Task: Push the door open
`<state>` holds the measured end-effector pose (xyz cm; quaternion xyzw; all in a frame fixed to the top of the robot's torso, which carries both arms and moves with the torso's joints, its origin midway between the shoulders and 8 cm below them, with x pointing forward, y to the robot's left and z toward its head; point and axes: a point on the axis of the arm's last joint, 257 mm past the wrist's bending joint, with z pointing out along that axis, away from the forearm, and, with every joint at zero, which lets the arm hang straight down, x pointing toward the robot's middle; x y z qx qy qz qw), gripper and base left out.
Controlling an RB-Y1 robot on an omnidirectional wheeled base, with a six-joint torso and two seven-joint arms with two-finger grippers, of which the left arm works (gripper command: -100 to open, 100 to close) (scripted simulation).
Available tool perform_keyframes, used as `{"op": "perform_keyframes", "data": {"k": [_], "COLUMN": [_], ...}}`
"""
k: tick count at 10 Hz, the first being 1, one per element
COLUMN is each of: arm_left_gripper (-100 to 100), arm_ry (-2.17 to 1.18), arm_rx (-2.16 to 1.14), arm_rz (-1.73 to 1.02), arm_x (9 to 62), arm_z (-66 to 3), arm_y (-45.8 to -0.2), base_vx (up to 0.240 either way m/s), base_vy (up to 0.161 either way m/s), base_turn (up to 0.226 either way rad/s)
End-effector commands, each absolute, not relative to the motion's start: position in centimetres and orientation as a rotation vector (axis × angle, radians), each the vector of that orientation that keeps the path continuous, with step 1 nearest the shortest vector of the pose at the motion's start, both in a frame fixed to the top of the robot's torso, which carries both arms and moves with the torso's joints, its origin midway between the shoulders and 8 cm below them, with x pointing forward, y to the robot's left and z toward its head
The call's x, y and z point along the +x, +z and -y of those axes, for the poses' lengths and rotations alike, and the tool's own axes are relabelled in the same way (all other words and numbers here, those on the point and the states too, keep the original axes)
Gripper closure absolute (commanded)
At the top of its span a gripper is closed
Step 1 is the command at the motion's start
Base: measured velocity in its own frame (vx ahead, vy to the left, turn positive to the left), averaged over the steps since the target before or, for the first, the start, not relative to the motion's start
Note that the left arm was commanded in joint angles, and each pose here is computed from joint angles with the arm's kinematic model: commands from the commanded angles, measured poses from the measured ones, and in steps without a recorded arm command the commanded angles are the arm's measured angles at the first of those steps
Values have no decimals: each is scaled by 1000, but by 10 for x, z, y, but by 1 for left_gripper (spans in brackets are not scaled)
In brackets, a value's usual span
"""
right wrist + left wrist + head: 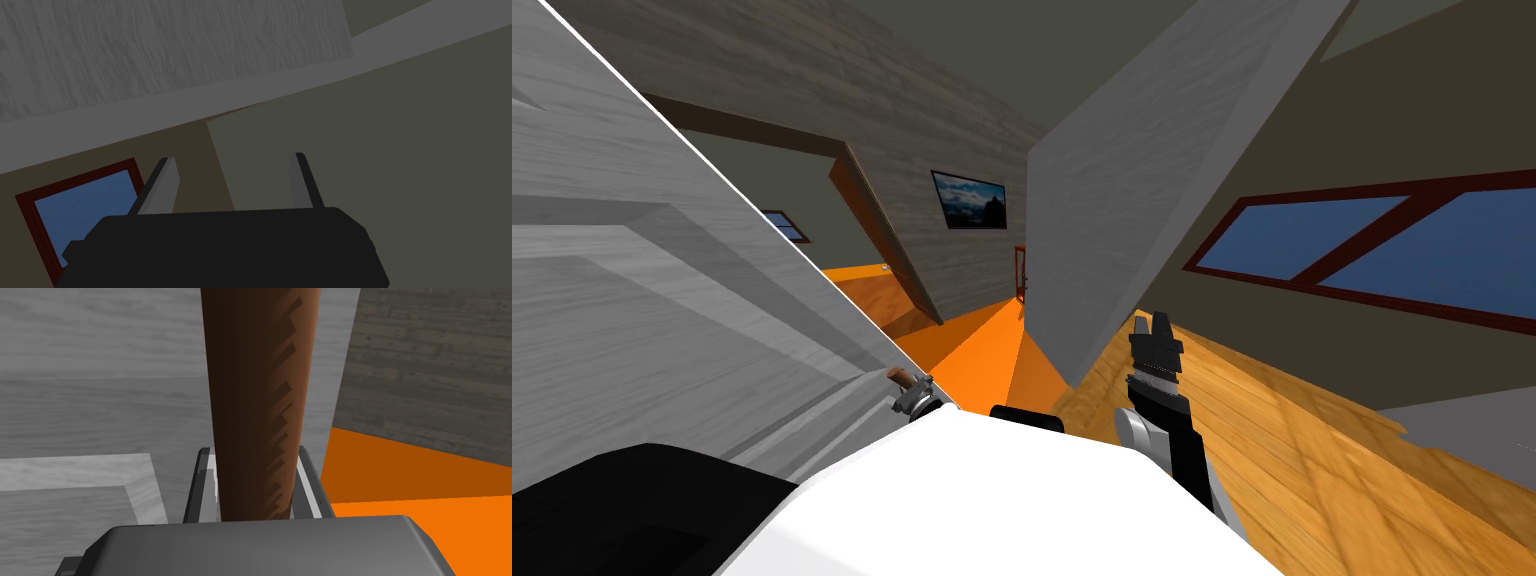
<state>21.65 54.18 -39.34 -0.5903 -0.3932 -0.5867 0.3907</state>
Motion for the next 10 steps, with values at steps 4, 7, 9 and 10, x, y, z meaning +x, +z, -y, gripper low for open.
{"op": "perform_keyframes", "data": {"k": [4,7,9,10], "arm_left_gripper": [100,100,100,100], "arm_ry": [-1442,-1424,-1400,-1385], "arm_rx": [-1445,-1418,-1384,-1365], "arm_rz": [1033,1041,1054,1063], "arm_x": [191,179,164,155], "arm_z": [-560,-571,-583,-589], "arm_y": [-391,-388,-384,-383], "base_vx": [112,96,137,194], "base_vy": [78,145,183,168], "base_turn": [-3,18,42,60]}}
